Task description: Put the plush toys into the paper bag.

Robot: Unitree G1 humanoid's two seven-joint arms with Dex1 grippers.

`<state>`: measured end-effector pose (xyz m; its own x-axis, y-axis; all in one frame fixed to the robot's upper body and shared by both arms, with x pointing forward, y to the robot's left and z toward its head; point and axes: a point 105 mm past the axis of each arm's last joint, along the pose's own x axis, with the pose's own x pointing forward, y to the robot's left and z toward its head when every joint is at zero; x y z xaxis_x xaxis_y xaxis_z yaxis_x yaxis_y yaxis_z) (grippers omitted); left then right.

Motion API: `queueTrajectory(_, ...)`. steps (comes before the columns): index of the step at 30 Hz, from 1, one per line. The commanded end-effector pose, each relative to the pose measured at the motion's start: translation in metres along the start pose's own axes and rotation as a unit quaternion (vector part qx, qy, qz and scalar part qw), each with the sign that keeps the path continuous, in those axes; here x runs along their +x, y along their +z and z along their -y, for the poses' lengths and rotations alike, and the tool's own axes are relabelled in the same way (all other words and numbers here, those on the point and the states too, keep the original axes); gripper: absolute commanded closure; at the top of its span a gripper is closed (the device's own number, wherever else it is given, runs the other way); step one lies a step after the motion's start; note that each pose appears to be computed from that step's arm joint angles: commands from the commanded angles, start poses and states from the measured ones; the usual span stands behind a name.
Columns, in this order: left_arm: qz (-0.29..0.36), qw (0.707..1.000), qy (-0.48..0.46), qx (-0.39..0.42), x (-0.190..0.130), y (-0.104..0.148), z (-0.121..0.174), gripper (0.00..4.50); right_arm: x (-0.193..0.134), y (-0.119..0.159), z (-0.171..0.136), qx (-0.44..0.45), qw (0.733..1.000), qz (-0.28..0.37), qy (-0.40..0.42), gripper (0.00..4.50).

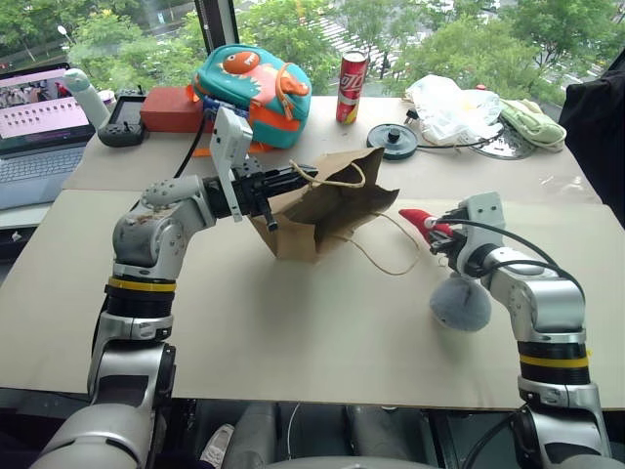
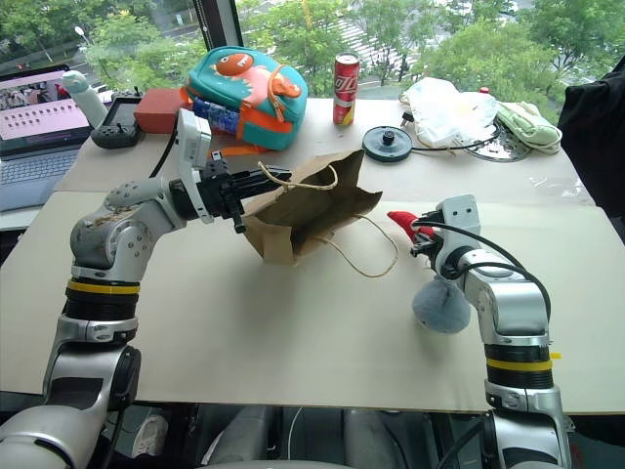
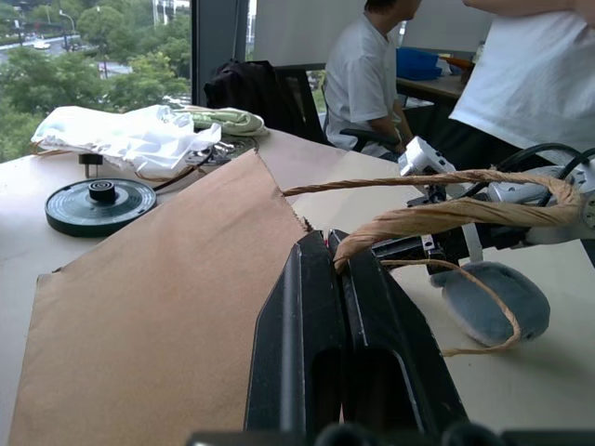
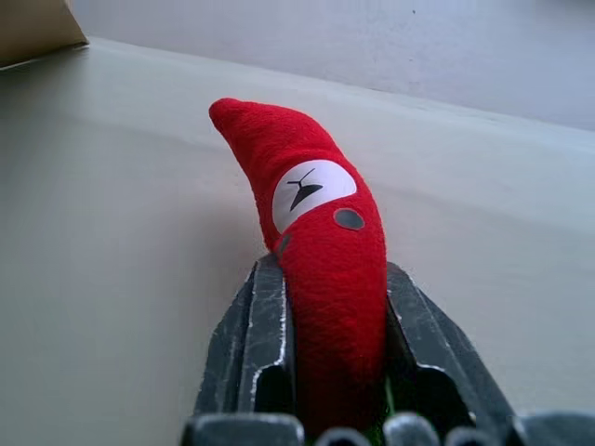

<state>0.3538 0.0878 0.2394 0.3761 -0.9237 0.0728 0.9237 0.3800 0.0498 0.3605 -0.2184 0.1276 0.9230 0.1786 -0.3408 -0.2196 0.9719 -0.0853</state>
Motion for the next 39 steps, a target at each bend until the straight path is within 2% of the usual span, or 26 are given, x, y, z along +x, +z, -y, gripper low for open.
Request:
queueTrajectory(1, 0.014, 1.0, -0.01, 0.025, 0.003, 0.015, 0.002, 4.5, -0.014, 0.02, 0.005, -0.003, 0.999, 0.038, -0.011, 4.29)
queueTrajectory(5, 0.015, 1.0, -0.01, 0.024, 0.003, 0.016, 0.002, 4.5, -0.059, 0.068, 0.004, -0.028, 0.993, 0.118, 0.006, 4.29)
queueTrajectory(7, 0.016, 1.0, -0.01, 0.023, 0.003, 0.015, 0.002, 4.5, -0.081, 0.088, -0.021, -0.048, 0.985, 0.146, 0.077, 4.29)
queueTrajectory(13, 0.016, 1.0, -0.01, 0.021, 0.003, 0.014, 0.001, 4.5, -0.102, 0.093, -0.065, -0.124, 0.971, 0.117, 0.168, 4.29)
queueTrajectory(18, 0.019, 1.0, -0.01, 0.021, 0.004, 0.015, 0.001, 4.5, -0.093, 0.087, -0.097, -0.171, 0.96, 0.092, 0.204, 4.29)
queueTrajectory(22, 0.019, 1.0, -0.011, 0.021, 0.005, 0.015, 0.001, 4.5, -0.073, 0.087, -0.12, -0.178, 0.957, 0.085, 0.211, 4.29)
queueTrajectory(29, 0.018, 0.999, -0.018, 0.02, 0.008, 0.015, 0.002, 4.5, -0.042, 0.101, -0.15, -0.192, 0.955, 0.086, 0.209, 4.29)
queueTrajectory(31, 0.019, 0.999, -0.019, 0.02, 0.009, 0.015, 0.002, 4.5, -0.035, 0.108, -0.15, -0.184, 0.957, 0.097, 0.201, 3.48)
queueTrajectory(32, 0.019, 0.999, -0.019, 0.02, 0.009, 0.015, 0.002, 4.5, -0.034, 0.11, -0.15, -0.181, 0.958, 0.101, 0.2, 3.27)
queueTrajectory(39, 0.019, 0.999, -0.02, 0.02, 0.009, 0.014, 0.003, 4.5, -0.034, 0.121, -0.148, -0.177, 0.957, 0.123, 0.192, 0.87)
